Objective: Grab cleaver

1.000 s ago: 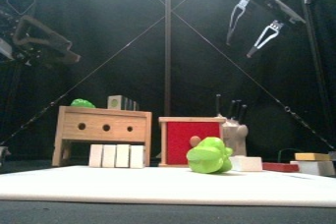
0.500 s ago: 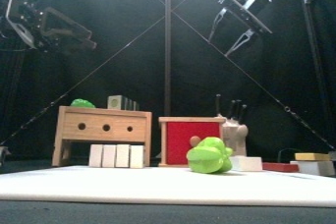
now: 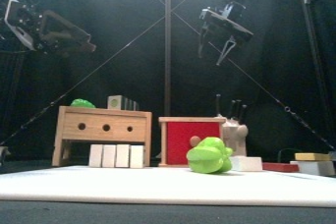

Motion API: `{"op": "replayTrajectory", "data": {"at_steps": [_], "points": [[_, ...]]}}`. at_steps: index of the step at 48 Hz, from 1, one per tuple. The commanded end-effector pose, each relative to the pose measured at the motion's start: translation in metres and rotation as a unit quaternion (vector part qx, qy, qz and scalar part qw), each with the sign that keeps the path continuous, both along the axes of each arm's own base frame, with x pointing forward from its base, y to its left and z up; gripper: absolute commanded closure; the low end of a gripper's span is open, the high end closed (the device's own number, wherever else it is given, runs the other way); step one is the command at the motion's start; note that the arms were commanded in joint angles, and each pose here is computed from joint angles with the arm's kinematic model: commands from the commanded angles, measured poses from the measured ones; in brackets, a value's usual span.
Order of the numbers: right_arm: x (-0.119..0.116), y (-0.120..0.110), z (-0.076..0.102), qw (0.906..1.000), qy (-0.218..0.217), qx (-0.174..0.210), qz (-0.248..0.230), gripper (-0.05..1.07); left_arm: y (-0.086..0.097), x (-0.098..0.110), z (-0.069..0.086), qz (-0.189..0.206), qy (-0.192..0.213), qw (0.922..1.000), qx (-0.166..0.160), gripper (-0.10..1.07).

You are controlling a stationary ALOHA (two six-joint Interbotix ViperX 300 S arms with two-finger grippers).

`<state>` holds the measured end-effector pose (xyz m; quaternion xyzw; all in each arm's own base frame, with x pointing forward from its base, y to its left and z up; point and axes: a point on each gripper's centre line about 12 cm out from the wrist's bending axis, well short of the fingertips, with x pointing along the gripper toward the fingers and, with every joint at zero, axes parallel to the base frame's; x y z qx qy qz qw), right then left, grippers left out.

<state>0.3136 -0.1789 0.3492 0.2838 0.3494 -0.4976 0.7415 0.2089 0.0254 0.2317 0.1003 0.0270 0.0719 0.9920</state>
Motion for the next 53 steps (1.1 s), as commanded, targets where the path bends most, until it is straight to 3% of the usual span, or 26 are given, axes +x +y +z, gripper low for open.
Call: {"op": "replayTrajectory", "data": {"at_steps": [1,10,24,37,53], "points": [[0.007,-0.002,0.005,0.9999,-0.001,0.003,0.01,0.08,0.001,0.001,0.003,0.001,-0.005,1.0,0.0,0.11],[0.017,-0.008,-0.018,0.9998,0.008,0.015,0.013,0.08,0.0,0.0,0.001,0.002,-0.003,1.0,-0.003,0.11],[0.012,-0.01,-0.058,0.9985,0.044,0.034,-0.002,0.08,0.002,-0.001,-0.003,0.009,0.0,0.9999,-0.015,0.11],[0.005,-0.019,-0.071,0.9987,0.036,0.031,-0.019,0.09,0.002,-0.002,-0.004,0.01,0.002,0.9998,-0.017,0.11],[0.008,-0.026,-0.078,0.9988,0.026,0.036,-0.022,0.23,0.002,-0.002,-0.005,0.01,0.003,0.9998,-0.018,0.11]]}}
